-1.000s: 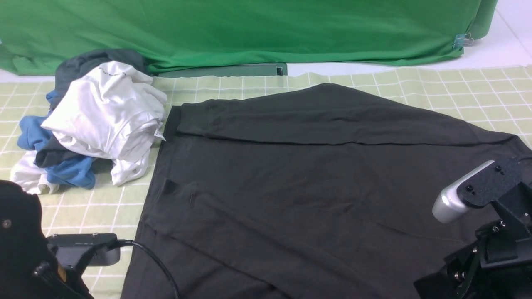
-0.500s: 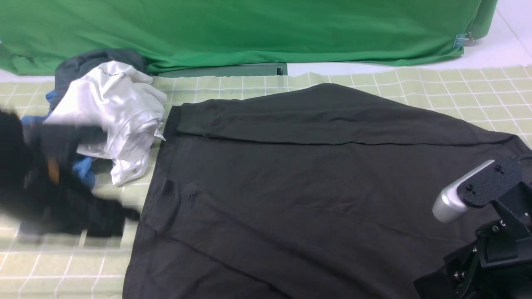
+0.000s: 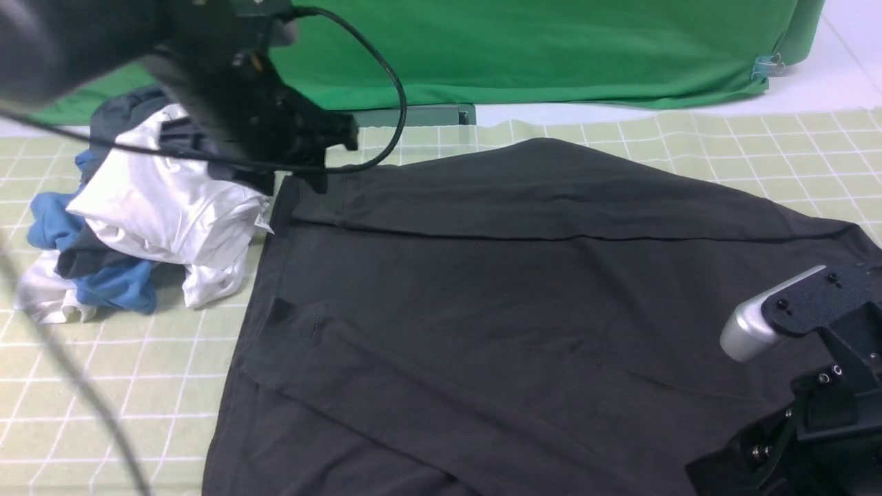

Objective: Fold a long-sleeved shirt over a green coffee tablecloth.
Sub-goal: 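Grab the top left corner of the dark shirt with the left gripper, then fold the left side of the dark shirt inward over its body with the left gripper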

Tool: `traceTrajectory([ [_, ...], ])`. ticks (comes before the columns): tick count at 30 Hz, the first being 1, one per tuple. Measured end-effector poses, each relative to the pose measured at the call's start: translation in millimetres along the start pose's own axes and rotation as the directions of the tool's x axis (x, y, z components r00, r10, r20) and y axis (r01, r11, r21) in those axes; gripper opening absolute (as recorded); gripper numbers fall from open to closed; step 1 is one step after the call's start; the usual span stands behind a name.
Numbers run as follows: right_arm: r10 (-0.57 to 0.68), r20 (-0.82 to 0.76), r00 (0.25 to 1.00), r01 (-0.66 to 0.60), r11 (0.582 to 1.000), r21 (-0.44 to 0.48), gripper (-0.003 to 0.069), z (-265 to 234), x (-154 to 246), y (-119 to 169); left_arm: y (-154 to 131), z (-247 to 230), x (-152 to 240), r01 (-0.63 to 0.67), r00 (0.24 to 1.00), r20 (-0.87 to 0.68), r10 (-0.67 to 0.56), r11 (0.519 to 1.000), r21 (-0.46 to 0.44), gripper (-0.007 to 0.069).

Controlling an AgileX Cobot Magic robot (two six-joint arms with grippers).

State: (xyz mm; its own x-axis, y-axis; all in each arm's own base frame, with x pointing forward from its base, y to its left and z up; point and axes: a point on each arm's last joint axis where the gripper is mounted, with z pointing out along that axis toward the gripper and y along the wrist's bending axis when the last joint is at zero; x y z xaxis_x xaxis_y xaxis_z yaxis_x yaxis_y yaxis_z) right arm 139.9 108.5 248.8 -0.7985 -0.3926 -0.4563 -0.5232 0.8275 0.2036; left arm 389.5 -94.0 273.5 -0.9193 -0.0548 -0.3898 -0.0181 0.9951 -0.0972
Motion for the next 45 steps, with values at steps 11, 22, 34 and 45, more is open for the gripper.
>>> traceTrajectory([
  [11, 0.036, -0.037, 0.999, -0.036, 0.999, -0.004, 0.0467, -0.1, 3.4, 0.5, 35.6, 92.1, -47.1, 0.124, 0.991, -0.049, -0.124, 0.992, -0.002, 0.0382],
  [22, 0.051, -0.041, 0.998, -0.052, 0.999, -0.004, 0.0467, -0.1, 3.7, 0.5, 41.1, 135.3, -43.8, 0.128, 0.987, -0.093, -0.129, 0.992, -0.017, 0.0382],
  [34, 0.053, -0.044, 0.998, -0.053, 0.999, -0.004, 0.0467, -0.1, 4.0, 0.6, 34.6, 136.5, -43.3, 0.060, 0.993, -0.104, -0.053, 0.996, 0.061, 0.0060],
  [45, 0.018, -0.010, 1.000, -0.018, 0.999, 0.031, 0.0454, -2.0, -0.7, -2.3, 28.6, 60.6, -46.4, -0.011, 0.993, -0.114, 0.021, 0.996, 0.092, 0.0011],
])
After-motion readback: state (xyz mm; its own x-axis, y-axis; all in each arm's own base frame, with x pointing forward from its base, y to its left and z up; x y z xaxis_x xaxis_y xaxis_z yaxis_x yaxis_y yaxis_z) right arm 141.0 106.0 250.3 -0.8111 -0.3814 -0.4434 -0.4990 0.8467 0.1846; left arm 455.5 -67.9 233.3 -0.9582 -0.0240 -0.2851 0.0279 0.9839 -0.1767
